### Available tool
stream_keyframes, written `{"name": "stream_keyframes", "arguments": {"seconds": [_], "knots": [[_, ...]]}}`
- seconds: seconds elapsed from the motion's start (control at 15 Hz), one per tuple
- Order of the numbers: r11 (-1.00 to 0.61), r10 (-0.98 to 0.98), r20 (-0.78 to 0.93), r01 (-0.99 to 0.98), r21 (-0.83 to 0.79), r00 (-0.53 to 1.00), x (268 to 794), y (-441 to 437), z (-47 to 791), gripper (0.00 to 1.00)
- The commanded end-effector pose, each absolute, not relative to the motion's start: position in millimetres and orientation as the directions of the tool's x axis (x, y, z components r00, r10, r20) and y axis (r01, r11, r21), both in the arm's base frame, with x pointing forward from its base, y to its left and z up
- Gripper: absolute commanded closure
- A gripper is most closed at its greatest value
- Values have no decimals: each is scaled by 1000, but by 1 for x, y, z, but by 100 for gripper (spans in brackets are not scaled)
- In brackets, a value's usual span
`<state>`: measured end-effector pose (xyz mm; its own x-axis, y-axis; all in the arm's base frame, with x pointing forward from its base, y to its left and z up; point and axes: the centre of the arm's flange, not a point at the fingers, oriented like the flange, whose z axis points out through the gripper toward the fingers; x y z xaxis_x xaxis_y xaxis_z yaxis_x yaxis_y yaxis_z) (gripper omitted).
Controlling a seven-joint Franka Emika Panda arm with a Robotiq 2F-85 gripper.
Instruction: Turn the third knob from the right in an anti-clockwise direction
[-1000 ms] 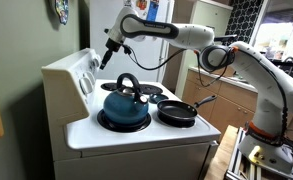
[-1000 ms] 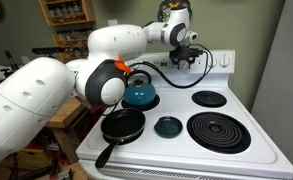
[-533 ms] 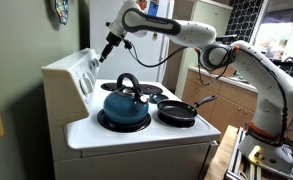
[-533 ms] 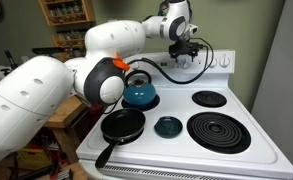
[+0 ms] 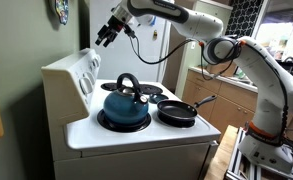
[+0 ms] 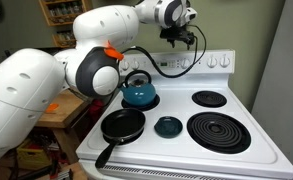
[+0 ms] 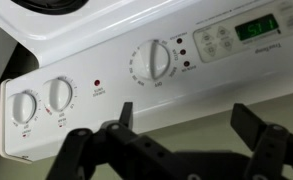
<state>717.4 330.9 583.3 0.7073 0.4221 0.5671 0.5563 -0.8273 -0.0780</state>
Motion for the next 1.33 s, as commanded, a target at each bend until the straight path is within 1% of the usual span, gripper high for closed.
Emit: {"name": "stream_keyframes", "arguments": {"seconds": [0.0,0.33,0.67,1.27], "knots": [[-857,281,563,468,-217,777,669,303,585,0],[-894,108,500,304,-330,859,655,272,594,0],[-891,39,410,217,-399,911,652,251,597,0],[-934,-22,331,99,-344,943,623,228,607,0]]}}
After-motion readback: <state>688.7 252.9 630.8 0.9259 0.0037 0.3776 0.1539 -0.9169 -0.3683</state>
